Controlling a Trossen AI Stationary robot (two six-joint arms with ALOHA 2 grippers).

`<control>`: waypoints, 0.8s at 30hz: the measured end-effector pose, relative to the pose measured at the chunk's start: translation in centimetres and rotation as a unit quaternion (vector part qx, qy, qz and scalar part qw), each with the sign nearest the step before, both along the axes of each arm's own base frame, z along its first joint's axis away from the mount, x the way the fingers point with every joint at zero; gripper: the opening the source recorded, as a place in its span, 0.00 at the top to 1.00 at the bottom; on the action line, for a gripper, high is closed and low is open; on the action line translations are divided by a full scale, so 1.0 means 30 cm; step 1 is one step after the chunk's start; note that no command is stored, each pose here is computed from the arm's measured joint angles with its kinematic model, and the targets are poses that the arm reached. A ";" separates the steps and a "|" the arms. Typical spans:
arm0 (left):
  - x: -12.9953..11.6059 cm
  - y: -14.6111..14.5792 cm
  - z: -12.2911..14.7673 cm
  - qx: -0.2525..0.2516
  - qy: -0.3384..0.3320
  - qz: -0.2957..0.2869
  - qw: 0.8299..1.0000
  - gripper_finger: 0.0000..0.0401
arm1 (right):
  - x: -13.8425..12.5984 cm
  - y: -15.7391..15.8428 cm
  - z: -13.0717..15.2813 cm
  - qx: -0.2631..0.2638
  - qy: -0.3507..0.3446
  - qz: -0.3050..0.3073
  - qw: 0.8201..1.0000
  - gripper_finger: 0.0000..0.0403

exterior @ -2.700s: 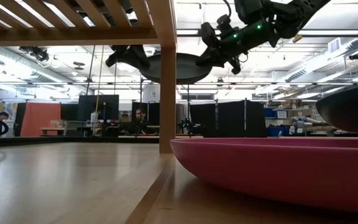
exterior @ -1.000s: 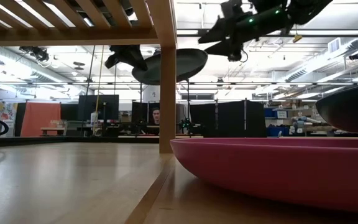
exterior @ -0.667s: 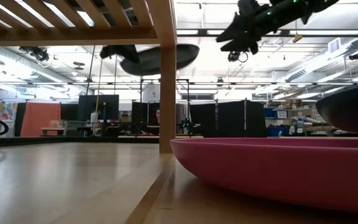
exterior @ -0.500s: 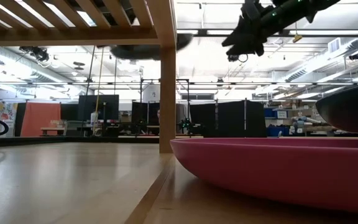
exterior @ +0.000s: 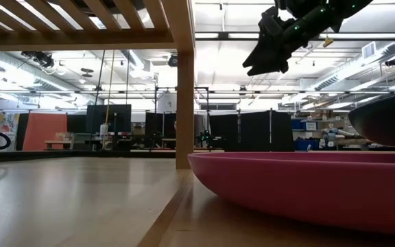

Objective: Place and stack plates onto a shelf
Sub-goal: Stack the top dark green plate on top of the dark green plate on the shelf

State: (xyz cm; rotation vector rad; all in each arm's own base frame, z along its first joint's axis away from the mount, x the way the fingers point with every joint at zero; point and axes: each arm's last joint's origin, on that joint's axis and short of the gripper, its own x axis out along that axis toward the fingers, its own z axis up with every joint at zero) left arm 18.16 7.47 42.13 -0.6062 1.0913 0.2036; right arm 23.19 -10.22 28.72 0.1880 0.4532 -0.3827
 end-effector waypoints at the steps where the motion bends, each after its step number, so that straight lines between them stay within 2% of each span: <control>1: -0.001 -0.020 0.004 -0.004 -0.012 -0.014 1.000 0.94 | 0.003 -0.001 -0.005 0.002 0.003 0.000 1.000 0.39; 5: -0.025 -0.109 0.030 -0.043 -0.047 -0.096 0.993 0.94 | 0.014 -0.005 -0.019 0.021 0.006 -0.006 1.000 0.38; 9: -0.040 -0.191 0.043 -0.046 -0.049 -0.141 0.988 0.94 | 0.018 -0.003 -0.027 0.036 0.007 -0.004 0.999 0.38; 18: -0.105 -0.355 0.062 -0.061 -0.023 -0.159 0.985 0.94 | 0.045 0.057 -0.025 0.041 0.002 0.047 0.998 0.38; 24: -0.137 -0.445 0.056 -0.052 -0.001 -0.169 0.984 0.94 | 0.063 0.116 -0.025 0.040 0.002 0.083 0.996 0.38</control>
